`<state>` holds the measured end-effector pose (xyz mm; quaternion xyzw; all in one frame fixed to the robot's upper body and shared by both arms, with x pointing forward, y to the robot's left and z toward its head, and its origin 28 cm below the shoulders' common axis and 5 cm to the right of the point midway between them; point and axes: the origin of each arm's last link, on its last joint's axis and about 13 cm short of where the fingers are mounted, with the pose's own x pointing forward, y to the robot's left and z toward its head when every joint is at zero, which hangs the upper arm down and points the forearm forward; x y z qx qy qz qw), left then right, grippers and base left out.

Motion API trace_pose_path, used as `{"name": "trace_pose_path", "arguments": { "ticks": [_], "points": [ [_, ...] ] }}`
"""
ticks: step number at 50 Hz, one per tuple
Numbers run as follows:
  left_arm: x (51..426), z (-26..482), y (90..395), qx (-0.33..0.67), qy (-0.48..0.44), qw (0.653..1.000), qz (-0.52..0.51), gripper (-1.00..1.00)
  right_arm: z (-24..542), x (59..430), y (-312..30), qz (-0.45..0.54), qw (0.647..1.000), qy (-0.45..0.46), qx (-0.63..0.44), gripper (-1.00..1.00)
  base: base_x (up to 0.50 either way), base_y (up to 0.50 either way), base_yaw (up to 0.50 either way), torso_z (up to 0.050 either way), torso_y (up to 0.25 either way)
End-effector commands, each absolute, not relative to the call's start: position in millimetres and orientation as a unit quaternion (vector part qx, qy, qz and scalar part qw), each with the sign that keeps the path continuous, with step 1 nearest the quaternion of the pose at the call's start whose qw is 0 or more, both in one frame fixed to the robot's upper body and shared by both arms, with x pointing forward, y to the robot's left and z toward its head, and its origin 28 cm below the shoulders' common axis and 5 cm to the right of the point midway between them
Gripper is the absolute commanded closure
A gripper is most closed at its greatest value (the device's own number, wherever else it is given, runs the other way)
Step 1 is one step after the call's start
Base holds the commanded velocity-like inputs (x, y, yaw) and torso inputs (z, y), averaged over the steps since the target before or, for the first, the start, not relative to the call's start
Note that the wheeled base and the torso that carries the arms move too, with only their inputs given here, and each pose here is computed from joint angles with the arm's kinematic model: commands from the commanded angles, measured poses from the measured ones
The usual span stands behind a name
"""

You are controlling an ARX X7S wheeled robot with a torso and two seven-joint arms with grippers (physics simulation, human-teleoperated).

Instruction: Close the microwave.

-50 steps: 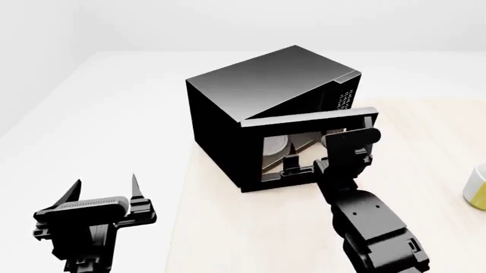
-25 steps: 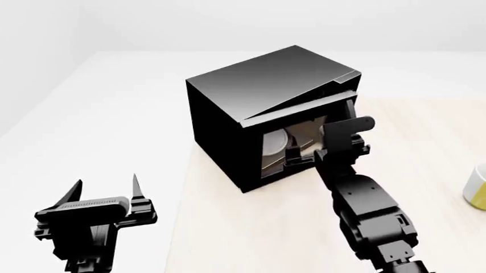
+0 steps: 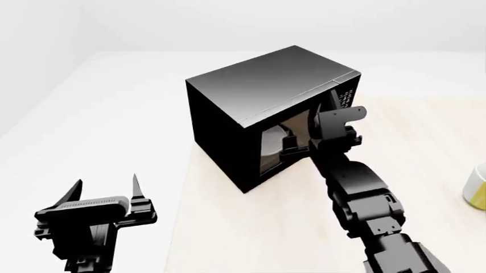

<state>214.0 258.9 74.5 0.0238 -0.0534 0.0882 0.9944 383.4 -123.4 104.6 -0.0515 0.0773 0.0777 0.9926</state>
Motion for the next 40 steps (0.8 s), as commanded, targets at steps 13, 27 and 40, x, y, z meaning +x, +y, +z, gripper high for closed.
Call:
{"name": "trace_pose_path", "arguments": {
  "ticks": [13, 27, 40],
  "points": [
    [213.9, 73.4, 259.0, 0.023, -0.053, 0.994, 0.089, -1.0, 112.9, 398.9, -120.3, 0.063, 0.992, 0.071, -0.079, -1.0, 0.04, 0.01, 0.03, -0.001, 0.0],
    [213.5, 73.5, 258.3, 0.023, -0.053, 0.994, 0.088, -1.0, 127.9, 344.1, -113.0, 0.043, 0.995, 0.006, -0.095, -1.0, 0.01, 0.0, 0.01, -0.001, 0.0],
    [213.2, 73.6, 258.1, 0.024, -0.053, 0.995, 0.087, -1.0, 125.1, 303.4, -108.7, 0.039, 0.995, -0.026, -0.089, -1.0, 0.0, 0.0, 0.0, 0.0, 0.0]
  ]
}}
